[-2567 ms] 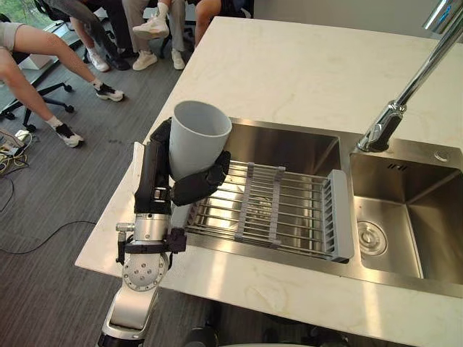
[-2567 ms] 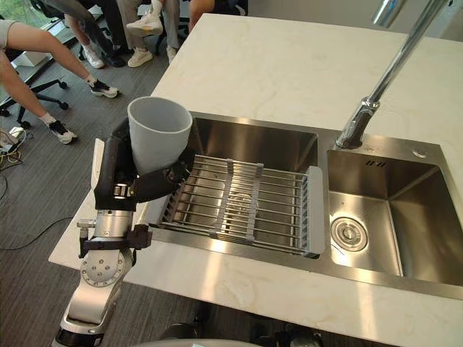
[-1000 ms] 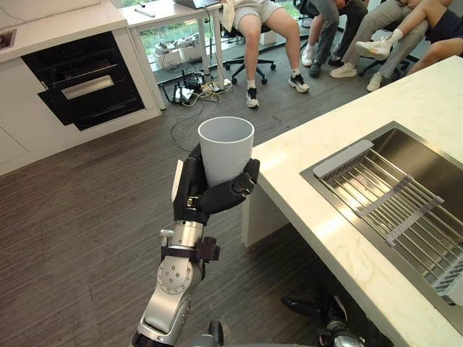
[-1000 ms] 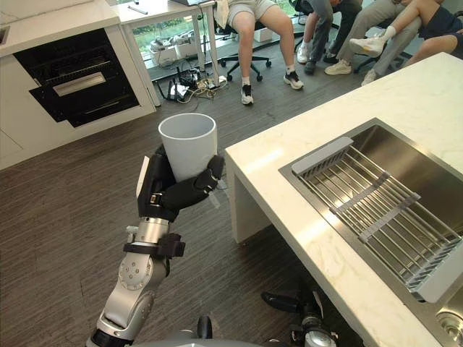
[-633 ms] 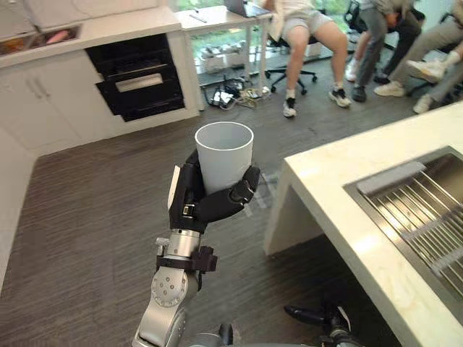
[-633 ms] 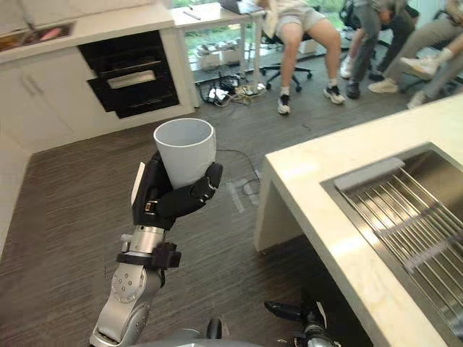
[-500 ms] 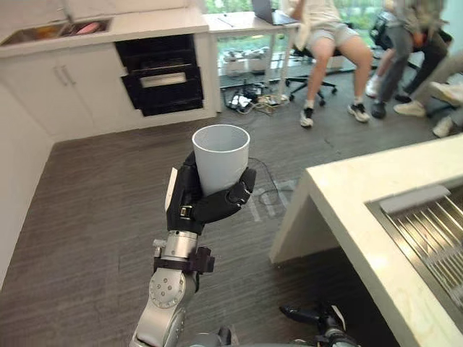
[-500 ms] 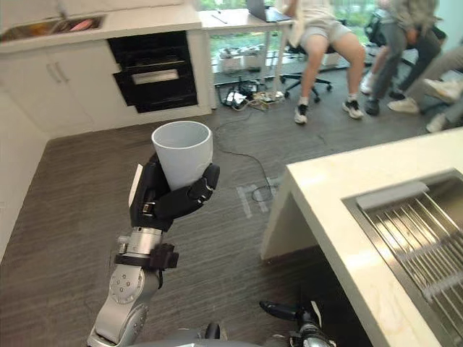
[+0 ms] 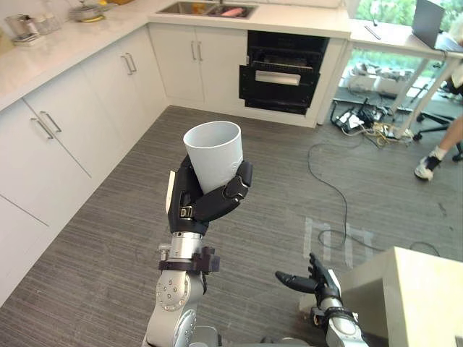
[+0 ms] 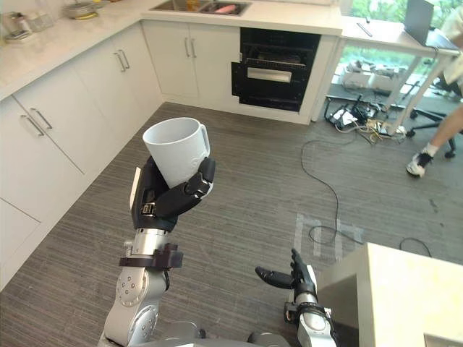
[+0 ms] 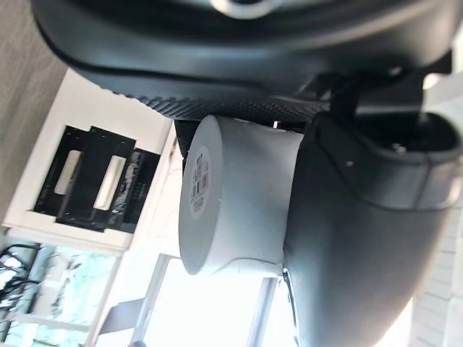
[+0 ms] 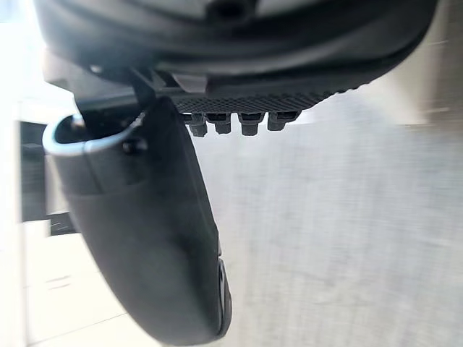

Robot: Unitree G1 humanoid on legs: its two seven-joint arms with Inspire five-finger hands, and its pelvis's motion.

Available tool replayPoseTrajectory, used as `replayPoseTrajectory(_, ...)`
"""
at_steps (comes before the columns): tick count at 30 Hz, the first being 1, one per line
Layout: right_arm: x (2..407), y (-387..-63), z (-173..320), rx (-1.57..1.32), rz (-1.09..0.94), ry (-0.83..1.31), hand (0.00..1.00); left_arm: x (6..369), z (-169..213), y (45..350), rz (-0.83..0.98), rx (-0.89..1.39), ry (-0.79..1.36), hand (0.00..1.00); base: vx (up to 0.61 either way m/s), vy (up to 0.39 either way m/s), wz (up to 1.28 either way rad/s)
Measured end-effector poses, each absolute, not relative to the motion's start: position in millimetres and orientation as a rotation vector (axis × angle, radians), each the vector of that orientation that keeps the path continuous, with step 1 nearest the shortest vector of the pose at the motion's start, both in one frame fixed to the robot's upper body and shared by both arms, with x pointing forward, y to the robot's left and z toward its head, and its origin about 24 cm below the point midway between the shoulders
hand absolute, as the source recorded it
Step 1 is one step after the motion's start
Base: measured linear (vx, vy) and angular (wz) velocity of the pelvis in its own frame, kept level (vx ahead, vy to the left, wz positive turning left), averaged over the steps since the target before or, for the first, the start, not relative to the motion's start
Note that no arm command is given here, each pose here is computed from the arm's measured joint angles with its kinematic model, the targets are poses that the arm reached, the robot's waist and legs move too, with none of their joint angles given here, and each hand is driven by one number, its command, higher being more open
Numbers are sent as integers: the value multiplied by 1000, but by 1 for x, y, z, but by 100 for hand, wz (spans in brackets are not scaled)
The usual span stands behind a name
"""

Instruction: Walk over to the sink, pick up the cup, carry it to the dishwasher, place the cup inside the dishwasher, then close the dishwasher door

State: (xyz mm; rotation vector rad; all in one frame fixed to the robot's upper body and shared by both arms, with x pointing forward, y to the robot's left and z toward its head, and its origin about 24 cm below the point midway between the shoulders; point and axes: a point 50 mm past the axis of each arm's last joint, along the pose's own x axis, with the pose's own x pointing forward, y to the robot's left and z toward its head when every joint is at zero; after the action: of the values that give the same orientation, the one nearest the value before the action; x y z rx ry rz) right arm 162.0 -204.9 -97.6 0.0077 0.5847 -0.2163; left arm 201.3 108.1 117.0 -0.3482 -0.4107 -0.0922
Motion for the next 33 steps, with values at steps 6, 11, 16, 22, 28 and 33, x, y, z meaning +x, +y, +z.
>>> replayPoseTrajectory(6, 152, -197, -113, 46, -235, 668, 100, 208, 107, 119, -78, -295, -379, 0, 48, 85, 28)
replayPoseTrajectory(11, 139, -194, -122, 58, -238, 728, 100, 207, 99, 121, -77, -274, -342, 0, -5, 21, -7)
replayPoseTrajectory(16, 135, -195, -126, 53, -240, 759, 100, 204, 95, 124, -82, -256, -324, 0, -29, -52, -9)
replayPoseTrajectory(22, 126, -199, -138, 42, -239, 849, 100, 197, 84, 142, -7, -218, -274, 0, -13, -25, -2)
replayPoseTrajectory(28, 125, -200, -138, 38, -244, 853, 100, 197, 85, 141, -3, -233, -275, 0, 0, 1, 8)
replayPoseTrajectory(33, 126, -201, -139, 22, -257, 869, 100, 198, 82, 140, 13, -273, -265, 0, -3, 11, 5)
